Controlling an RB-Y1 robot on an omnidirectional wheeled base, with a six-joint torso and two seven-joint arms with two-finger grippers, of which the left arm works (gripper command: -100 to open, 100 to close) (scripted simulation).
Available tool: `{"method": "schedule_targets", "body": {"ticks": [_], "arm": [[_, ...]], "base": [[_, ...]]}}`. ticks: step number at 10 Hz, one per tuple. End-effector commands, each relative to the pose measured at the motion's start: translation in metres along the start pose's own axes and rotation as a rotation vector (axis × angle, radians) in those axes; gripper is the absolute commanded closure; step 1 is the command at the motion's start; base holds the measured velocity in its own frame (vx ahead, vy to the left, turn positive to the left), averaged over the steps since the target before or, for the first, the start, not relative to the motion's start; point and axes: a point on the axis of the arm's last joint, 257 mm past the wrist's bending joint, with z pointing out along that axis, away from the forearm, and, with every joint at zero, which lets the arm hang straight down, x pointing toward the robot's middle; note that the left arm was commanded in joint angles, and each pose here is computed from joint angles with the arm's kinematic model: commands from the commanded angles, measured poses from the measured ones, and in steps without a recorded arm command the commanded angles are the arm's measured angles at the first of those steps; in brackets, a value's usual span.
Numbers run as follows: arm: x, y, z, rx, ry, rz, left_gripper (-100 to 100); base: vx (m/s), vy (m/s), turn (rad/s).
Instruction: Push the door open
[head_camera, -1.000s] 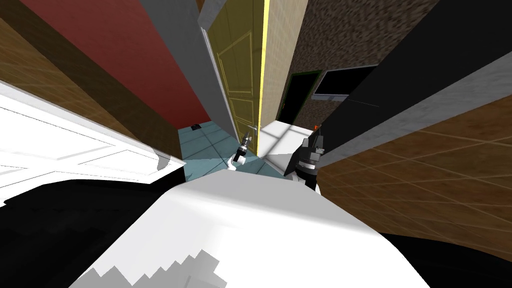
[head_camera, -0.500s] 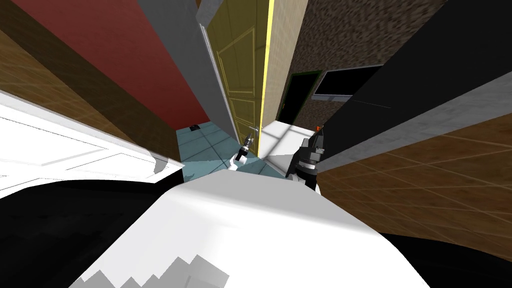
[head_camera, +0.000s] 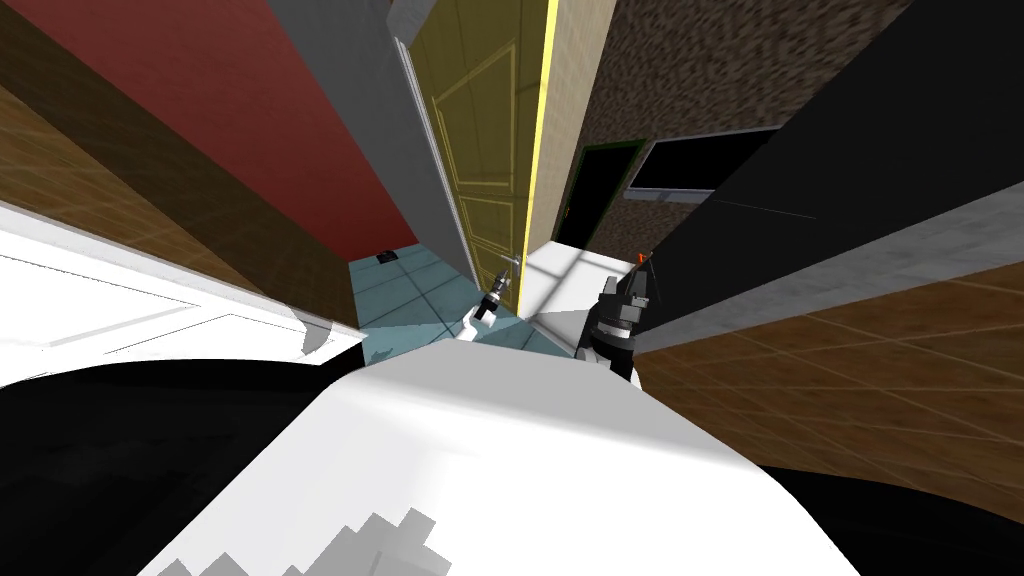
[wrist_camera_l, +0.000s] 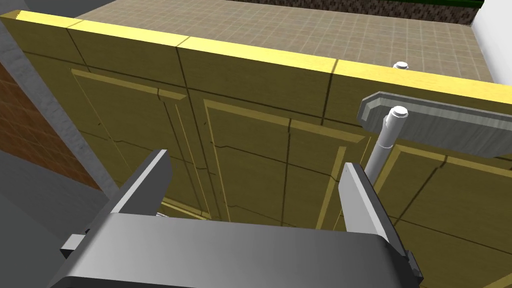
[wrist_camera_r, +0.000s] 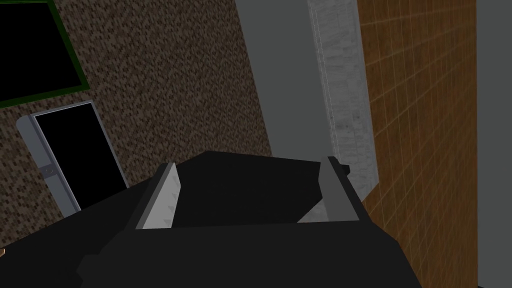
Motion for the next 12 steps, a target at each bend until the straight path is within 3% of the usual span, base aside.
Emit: {"method": "schedule_targets", "body": {"ticks": [1, 12], "arm": [[0.001, 0.007, 0.0018, -0.012, 0.005, -0.003, -100], [0.025, 0.074, 0.0180, -0.172, 0.087, -0.019, -100]], "base": [[0.045, 0.065, -0.019], [0.079, 0.094, -0.025]]}}
